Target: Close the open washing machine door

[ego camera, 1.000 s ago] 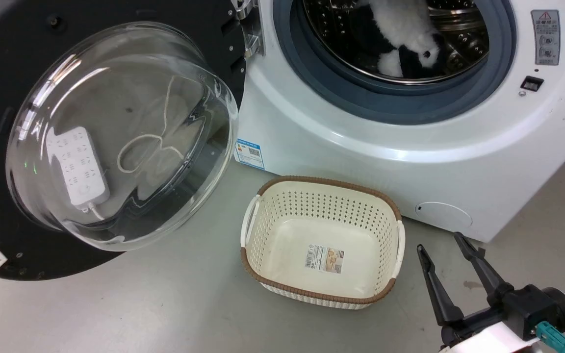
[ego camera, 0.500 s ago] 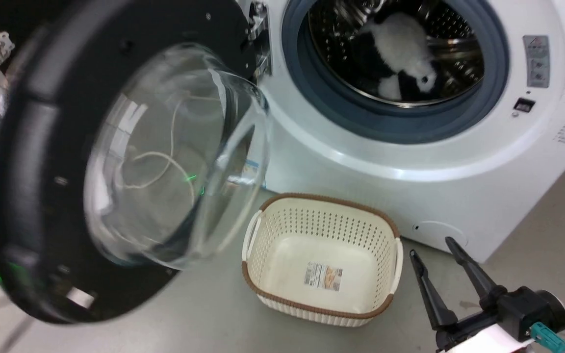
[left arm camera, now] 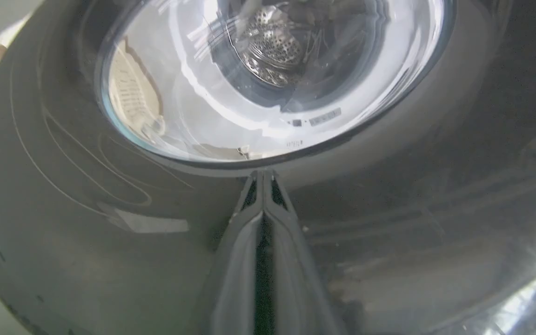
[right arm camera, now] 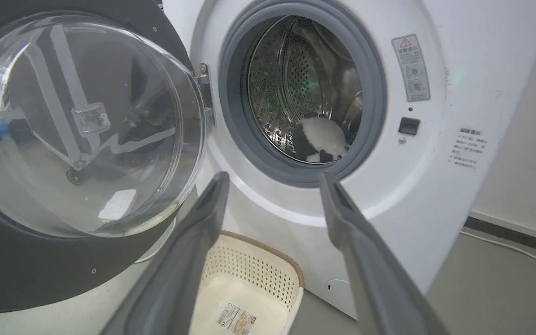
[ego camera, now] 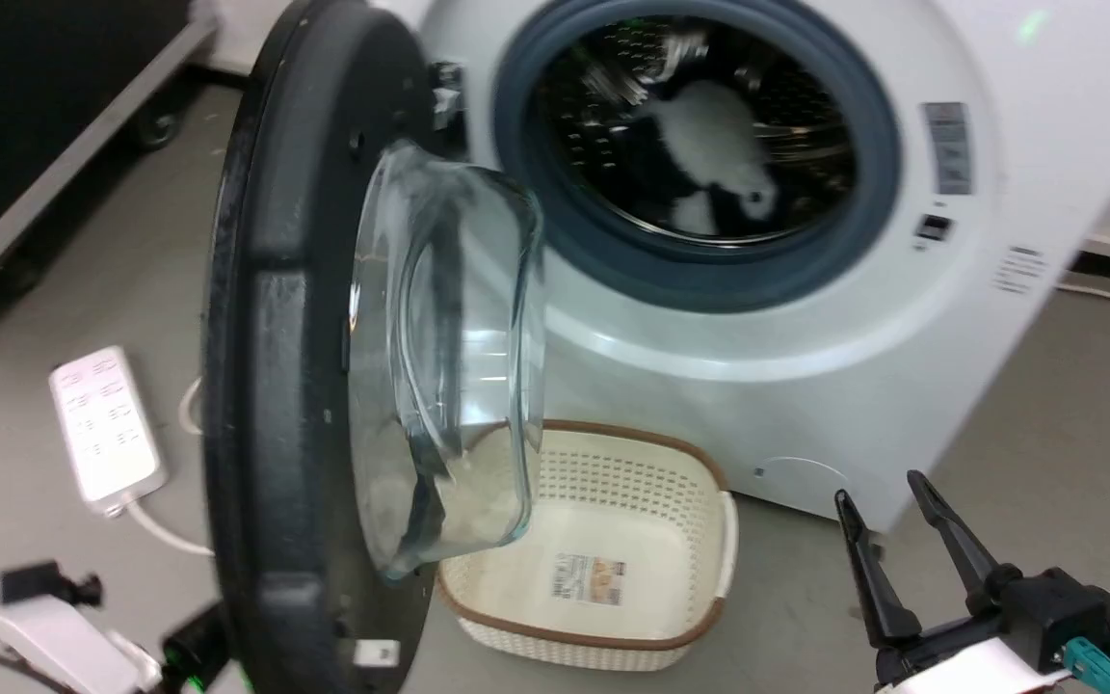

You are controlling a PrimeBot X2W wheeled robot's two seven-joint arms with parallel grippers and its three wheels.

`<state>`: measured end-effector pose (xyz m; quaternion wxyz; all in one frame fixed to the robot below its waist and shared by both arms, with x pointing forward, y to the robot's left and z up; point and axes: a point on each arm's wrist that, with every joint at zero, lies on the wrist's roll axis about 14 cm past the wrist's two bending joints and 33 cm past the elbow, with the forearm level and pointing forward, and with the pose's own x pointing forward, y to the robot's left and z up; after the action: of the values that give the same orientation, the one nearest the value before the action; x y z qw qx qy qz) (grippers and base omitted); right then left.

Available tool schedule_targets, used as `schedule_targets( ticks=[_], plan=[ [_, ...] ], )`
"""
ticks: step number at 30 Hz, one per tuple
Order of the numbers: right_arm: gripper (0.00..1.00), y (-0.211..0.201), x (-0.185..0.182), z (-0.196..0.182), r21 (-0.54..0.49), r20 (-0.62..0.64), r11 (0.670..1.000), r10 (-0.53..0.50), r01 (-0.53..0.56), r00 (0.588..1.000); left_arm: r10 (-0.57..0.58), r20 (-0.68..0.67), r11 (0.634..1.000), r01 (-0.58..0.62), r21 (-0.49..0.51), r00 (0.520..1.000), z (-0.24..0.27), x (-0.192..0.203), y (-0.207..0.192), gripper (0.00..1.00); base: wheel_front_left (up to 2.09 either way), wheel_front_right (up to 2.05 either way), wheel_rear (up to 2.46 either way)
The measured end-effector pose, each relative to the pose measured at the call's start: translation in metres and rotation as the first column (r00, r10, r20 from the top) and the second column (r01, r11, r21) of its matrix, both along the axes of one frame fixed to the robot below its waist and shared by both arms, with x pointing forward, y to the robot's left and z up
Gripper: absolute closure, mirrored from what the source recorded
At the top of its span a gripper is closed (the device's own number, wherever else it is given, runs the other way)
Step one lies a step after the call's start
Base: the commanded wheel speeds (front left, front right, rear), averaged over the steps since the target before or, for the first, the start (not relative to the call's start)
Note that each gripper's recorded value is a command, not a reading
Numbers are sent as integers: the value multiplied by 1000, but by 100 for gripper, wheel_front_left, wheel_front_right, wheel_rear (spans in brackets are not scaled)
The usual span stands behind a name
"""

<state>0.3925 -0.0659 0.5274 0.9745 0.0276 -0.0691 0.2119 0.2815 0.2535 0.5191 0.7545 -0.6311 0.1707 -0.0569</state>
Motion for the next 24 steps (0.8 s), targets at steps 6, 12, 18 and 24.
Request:
schedule_targets(
  ticks=[6,12,18,24],
  plan=[
    [0,-32,-3,0,-6,2,995,-95,95,995,-100,3,987,100,-123,995,-12,12,-59,100,0,0,0],
    [0,-78,-9,-10,-31,-19,976,-218,218,976,-245,20,934,242,-263,969,-24,37,-148,100,0,0,0],
    [0,-131,-20,-19,-61,-43,929,-369,366,929,-308,9,896,293,-335,951,-40,80,-219,100,0,0,0],
    [0,-166,-32,-28,-83,-74,882,-469,463,880,-281,25,897,272,-348,959,-41,131,-257,100,0,0,0]
  ],
)
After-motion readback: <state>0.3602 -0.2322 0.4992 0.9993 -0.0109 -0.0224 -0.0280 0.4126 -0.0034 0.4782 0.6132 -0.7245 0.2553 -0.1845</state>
